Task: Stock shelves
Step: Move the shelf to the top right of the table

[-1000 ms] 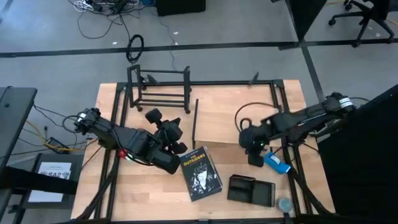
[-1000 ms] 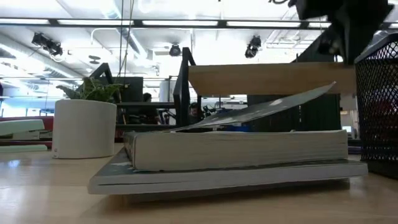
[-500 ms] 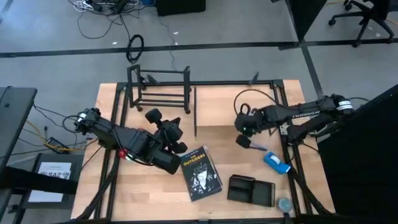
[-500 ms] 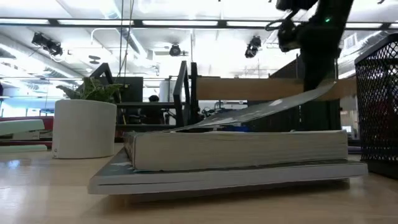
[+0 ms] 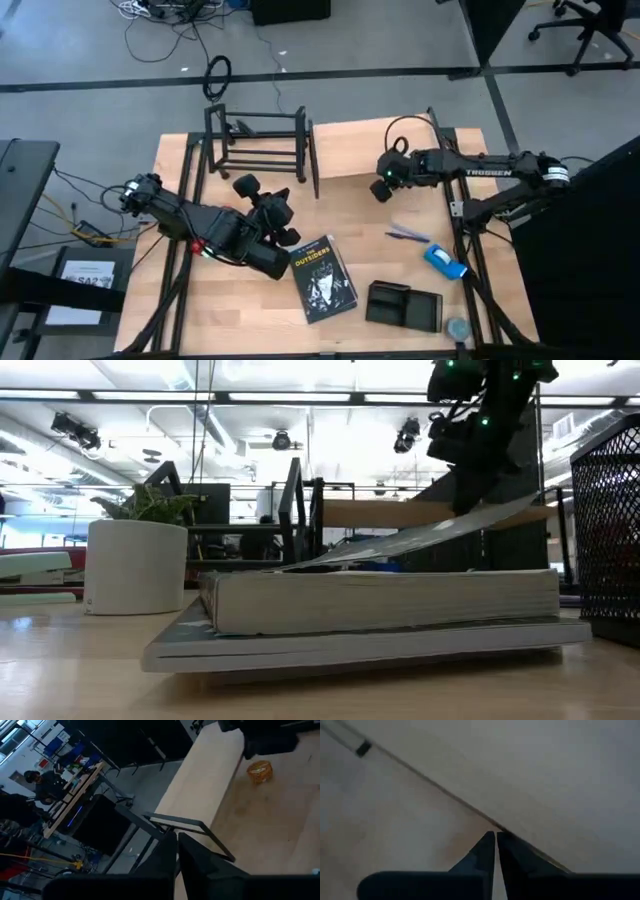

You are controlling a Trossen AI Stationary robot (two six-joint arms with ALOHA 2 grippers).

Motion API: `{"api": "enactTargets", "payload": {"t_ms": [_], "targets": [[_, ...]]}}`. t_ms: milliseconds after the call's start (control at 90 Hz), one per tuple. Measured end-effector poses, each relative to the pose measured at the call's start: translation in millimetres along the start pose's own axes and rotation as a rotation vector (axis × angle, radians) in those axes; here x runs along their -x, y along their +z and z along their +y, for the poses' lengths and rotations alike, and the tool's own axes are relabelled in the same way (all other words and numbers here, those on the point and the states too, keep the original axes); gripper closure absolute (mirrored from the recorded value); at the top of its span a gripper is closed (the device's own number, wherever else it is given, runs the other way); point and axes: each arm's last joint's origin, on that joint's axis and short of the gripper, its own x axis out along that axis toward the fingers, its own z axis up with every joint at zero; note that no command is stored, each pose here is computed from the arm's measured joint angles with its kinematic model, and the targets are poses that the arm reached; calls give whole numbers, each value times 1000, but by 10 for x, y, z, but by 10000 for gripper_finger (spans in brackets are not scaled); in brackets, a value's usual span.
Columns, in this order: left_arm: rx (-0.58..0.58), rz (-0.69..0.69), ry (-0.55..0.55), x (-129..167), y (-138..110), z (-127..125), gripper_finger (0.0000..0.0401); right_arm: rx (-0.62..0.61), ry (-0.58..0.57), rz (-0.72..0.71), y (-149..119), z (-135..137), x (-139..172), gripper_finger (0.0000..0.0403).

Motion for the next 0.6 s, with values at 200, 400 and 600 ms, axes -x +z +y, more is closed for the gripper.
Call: {"api": "enactTargets", "payload": {"t_ms": [200,400,600], "targets": [[-1,1,0,-1,-1,1,401,8,151,70,-92,165,55,403],[0,0,1,-1,0,1,401,125,352,0,-87,649,-125,403],[0,-4,6,-1,1,2,401,145,475,-150,197,886,-593,403]]}}
